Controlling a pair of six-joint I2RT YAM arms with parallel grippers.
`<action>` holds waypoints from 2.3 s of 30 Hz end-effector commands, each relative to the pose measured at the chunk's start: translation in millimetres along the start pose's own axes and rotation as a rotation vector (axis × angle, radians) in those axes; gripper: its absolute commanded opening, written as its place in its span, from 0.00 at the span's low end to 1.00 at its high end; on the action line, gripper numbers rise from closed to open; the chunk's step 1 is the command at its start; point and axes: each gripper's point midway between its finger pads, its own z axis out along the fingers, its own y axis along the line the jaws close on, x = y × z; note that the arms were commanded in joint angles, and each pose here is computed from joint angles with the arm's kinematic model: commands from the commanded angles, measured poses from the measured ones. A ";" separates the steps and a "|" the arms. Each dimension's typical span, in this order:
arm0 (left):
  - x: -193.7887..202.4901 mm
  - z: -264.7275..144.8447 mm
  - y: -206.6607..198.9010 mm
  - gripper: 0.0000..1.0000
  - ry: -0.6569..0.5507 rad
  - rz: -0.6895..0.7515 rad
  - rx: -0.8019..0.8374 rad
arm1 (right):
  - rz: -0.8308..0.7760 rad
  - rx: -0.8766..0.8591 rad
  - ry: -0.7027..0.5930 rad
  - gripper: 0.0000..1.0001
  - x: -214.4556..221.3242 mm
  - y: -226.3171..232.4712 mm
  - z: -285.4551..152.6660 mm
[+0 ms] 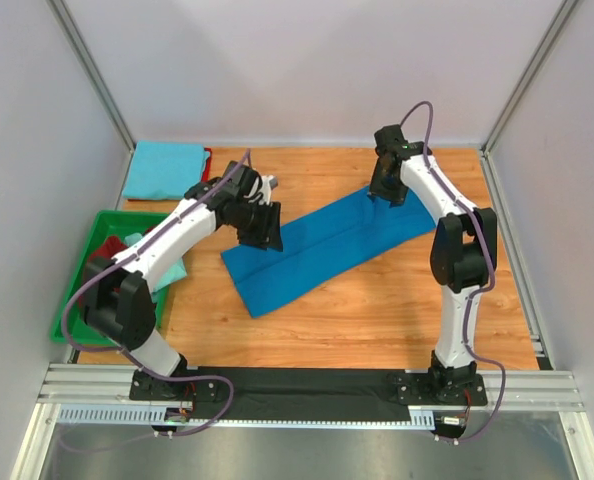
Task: Fold and stack the t-shirts
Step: Fold the tshirt
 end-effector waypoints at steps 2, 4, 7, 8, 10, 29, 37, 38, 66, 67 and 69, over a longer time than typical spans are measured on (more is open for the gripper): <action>-16.3 26.6 17.2 0.62 0.063 0.097 -0.058 | 0.167 0.085 0.044 0.52 1.7 -24.9 18.0; -19.9 47.9 29.5 0.64 0.106 0.102 -0.095 | 0.204 0.104 0.048 0.61 4.6 -25.6 27.7; -16.1 79.2 52.6 0.66 0.154 0.088 -0.165 | 0.247 0.099 0.047 0.62 4.1 -21.2 42.1; -14.0 86.5 59.2 0.67 0.168 0.078 -0.188 | 0.256 0.115 0.067 0.63 8.8 -22.8 53.1; -0.2 102.9 70.2 0.67 0.225 0.042 -0.212 | 0.278 0.116 0.067 0.63 4.6 -23.3 60.3; 93.5 94.2 -50.4 0.66 0.439 -0.122 0.264 | 0.083 0.058 0.029 0.63 -39.5 -3.3 114.3; 17.6 37.4 -66.2 0.66 0.139 0.051 0.217 | -0.042 0.040 -0.091 0.62 -58.5 3.8 9.3; 6.5 28.3 -71.4 0.65 0.093 0.062 0.232 | -0.042 0.025 -0.102 0.61 -59.0 6.4 0.8; 22.4 22.4 -50.9 0.58 0.070 -0.034 0.203 | -0.032 -0.075 -0.429 0.39 -136.1 69.9 70.0; 22.2 23.9 -50.2 0.57 0.075 -0.040 0.201 | -0.040 -0.067 -0.423 0.39 -133.9 68.9 75.1; 21.8 27.4 -50.5 0.57 0.083 -0.039 0.204 | -0.051 -0.047 -0.428 0.39 -135.6 64.3 77.4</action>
